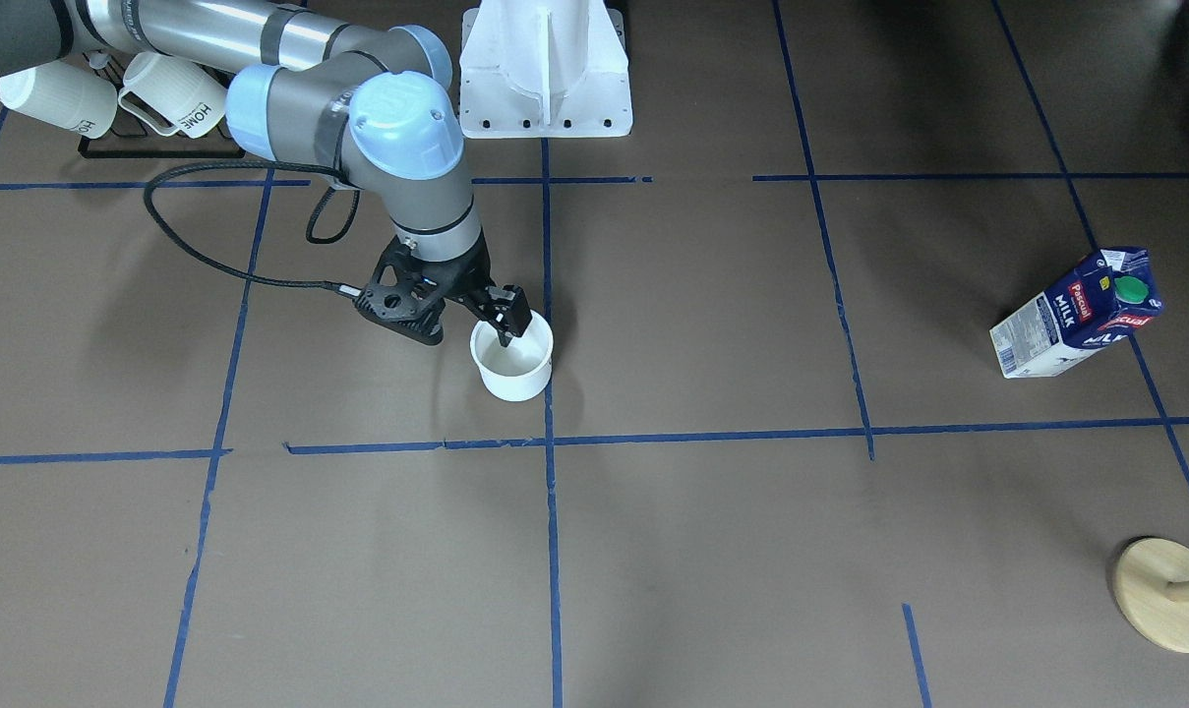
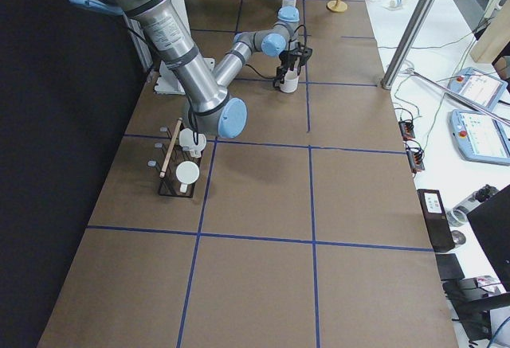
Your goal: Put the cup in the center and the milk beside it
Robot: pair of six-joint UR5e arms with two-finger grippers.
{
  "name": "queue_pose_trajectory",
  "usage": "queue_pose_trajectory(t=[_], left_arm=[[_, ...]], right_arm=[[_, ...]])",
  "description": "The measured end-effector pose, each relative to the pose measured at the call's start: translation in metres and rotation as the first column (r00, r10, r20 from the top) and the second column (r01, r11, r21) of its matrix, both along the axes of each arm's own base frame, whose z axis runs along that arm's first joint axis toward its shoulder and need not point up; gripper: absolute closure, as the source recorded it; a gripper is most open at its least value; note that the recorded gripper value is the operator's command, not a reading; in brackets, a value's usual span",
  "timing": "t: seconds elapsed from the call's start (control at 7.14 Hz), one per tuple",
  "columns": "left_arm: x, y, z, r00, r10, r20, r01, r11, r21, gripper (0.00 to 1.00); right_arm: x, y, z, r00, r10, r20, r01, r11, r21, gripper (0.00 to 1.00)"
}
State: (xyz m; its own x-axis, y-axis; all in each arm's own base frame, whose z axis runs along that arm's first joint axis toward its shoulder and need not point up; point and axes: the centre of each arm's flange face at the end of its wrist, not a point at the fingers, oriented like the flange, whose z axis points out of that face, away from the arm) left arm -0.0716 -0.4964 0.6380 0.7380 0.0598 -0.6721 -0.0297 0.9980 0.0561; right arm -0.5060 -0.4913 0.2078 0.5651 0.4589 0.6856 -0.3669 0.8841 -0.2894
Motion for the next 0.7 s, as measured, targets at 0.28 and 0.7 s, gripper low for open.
queue_pose_trajectory(t=[0.28, 0.7], left_arm=[[0.0, -0.002, -0.047, 1.0, -0.002, 0.001, 0.002, 0.996, 0.091, 0.0], [0.02, 0.002, -0.134, 0.992, -0.089, -0.095, 0.099, 0.989, 0.112, 0.0]], right_arm=[[0.055, -0.003, 0.001, 1.0, -0.02, 0.022, 0.018, 0.995, 0.1, 0.0], [0.16, -0.023, 0.005, 0.996, -0.087, -0.003, 0.086, 0.972, 0.219, 0.0]])
